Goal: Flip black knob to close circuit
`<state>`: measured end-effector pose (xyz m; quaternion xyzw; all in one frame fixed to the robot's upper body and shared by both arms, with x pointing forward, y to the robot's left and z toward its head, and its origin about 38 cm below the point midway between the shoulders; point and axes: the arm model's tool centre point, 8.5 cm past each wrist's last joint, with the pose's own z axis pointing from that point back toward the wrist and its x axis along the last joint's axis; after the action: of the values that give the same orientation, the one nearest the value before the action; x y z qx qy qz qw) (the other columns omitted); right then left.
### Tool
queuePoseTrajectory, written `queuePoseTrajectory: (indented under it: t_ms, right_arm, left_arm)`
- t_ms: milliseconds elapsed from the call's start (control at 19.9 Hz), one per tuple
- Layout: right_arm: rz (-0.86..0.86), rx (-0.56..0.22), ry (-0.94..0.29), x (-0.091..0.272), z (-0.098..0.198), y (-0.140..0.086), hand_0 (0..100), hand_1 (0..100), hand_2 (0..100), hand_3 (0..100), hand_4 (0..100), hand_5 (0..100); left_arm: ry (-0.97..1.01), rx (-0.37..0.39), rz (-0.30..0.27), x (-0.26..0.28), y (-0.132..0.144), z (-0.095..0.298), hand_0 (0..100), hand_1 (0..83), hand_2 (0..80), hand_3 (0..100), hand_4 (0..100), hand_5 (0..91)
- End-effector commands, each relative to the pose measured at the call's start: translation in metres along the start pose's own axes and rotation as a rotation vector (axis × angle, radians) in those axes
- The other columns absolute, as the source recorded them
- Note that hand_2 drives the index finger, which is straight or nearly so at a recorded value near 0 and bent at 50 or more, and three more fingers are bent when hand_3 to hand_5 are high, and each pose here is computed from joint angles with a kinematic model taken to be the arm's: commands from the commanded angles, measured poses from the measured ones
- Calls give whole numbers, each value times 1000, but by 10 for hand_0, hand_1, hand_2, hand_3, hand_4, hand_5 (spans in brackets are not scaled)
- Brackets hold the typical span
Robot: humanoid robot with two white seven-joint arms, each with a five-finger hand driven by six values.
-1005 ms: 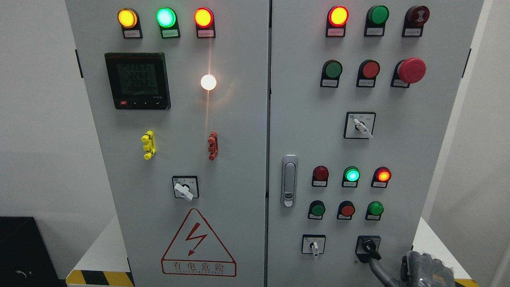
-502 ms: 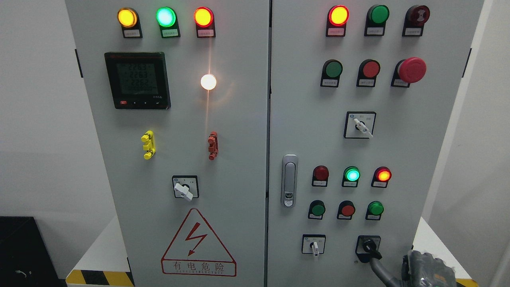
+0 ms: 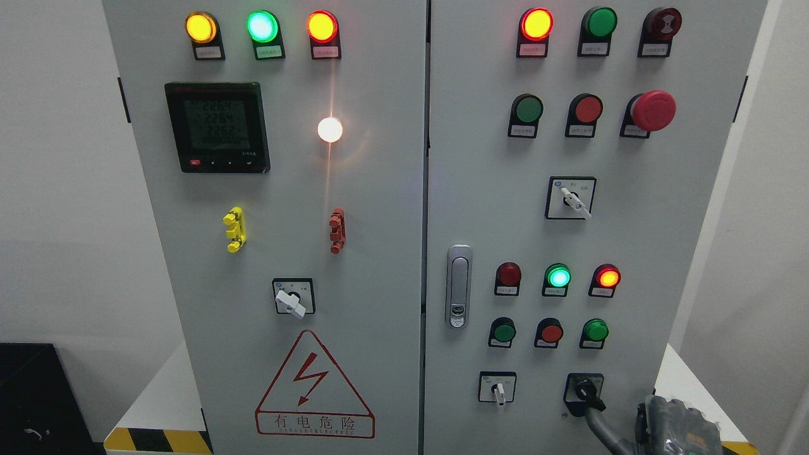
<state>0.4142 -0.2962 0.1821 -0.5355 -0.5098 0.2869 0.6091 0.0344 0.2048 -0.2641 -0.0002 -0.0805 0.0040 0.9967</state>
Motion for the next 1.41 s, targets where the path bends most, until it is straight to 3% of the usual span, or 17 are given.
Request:
queuePoseTrajectory:
  t_ms: [0,402,804,1105,1356]
  right_arm:
    - [11,22,-56,19,6,9,0,0,953,1000,949,953]
    - [-31,56,-108,29,21,26,0,0,950,1000,948,953]
    - [-175,38,-185,35,50,22,0,0,898,1000,920,910]
    - [-356,25,-261,37,82,18,0,0,776,1000,867,796]
    - [-612,15,-260,24,106,10,0,11,624,875,779,706]
  left_arm:
    - [6,0,0,-4,0,0,120,556,0,0,0,0]
    - [6,0,0,-4,0,0,120,556,0,0,0,0]
    - [6,0,0,-4,0,0,120,556,0,0,0,0]
    - [6,-2,0,-4,-1,0,120,556,0,0,0,0]
    - [6,0,0,-4,0,0,120,556,0,0,0,0]
